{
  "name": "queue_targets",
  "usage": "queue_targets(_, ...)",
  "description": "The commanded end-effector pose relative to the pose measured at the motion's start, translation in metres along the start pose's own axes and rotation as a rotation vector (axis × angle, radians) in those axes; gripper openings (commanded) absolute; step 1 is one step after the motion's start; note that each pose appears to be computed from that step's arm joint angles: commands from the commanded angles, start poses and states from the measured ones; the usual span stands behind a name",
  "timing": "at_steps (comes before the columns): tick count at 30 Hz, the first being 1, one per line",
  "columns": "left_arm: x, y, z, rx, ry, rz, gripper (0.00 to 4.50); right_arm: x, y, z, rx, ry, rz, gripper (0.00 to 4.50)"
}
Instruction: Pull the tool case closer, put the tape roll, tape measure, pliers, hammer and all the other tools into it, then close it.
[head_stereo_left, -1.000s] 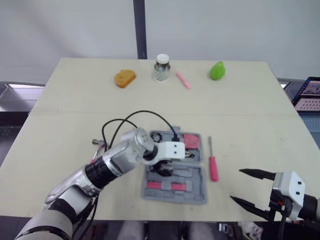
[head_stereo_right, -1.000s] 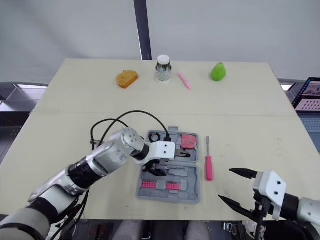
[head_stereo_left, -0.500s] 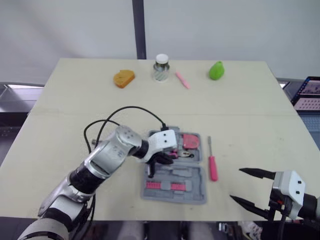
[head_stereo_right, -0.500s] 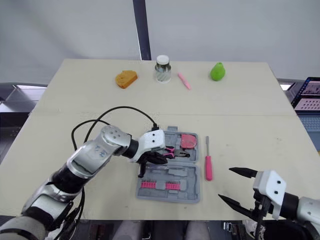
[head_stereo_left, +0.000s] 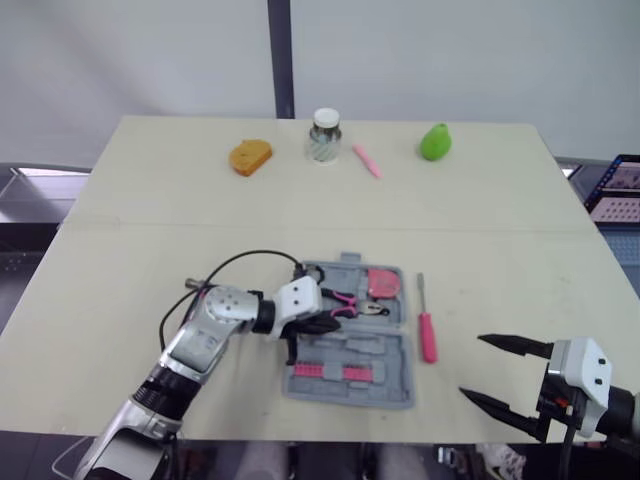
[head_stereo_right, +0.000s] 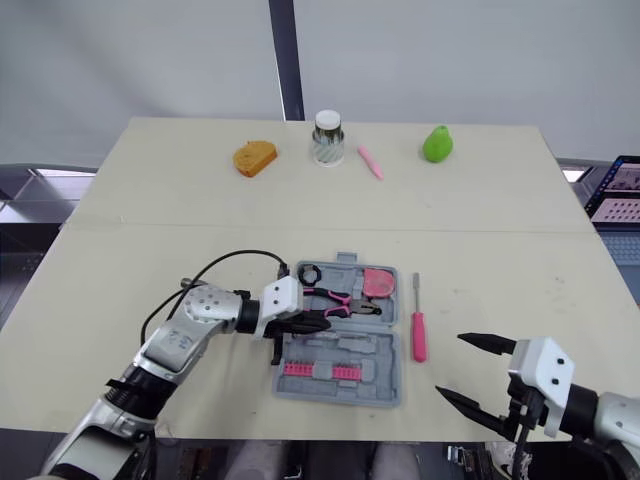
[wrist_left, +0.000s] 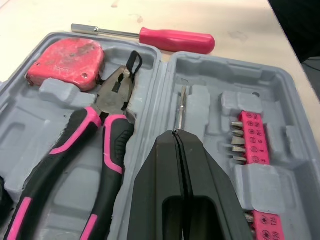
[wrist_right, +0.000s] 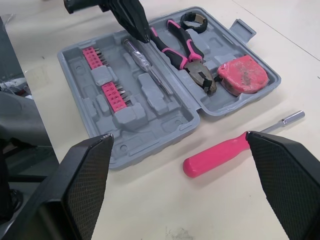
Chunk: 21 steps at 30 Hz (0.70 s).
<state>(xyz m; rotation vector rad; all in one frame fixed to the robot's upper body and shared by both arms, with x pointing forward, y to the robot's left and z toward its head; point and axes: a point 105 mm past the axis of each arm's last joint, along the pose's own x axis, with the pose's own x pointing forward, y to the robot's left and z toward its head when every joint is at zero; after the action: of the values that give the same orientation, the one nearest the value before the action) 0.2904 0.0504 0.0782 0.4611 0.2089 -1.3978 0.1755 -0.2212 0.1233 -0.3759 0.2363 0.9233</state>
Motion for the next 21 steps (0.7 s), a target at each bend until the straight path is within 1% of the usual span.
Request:
queue_targets(1, 0.007, -0.002, 0.0, 0.035, -0.016, 0.001, 0.04, -0.006, -0.004, 0.005, -0.01, -0.016, -0.037, 4.5)
queue_targets(12, 0.011, -0.003, -0.013, 0.033, 0.018, -0.012, 0.04, -0.01, -0.004, 0.004, -0.006, -0.01, -0.05, 4.5)
queue_targets(21, 0.016, -0.009, -0.01, 0.021, 0.0, -0.033, 0.04, -0.011, -0.004, 0.004, -0.005, -0.004, -0.053, 4.5)
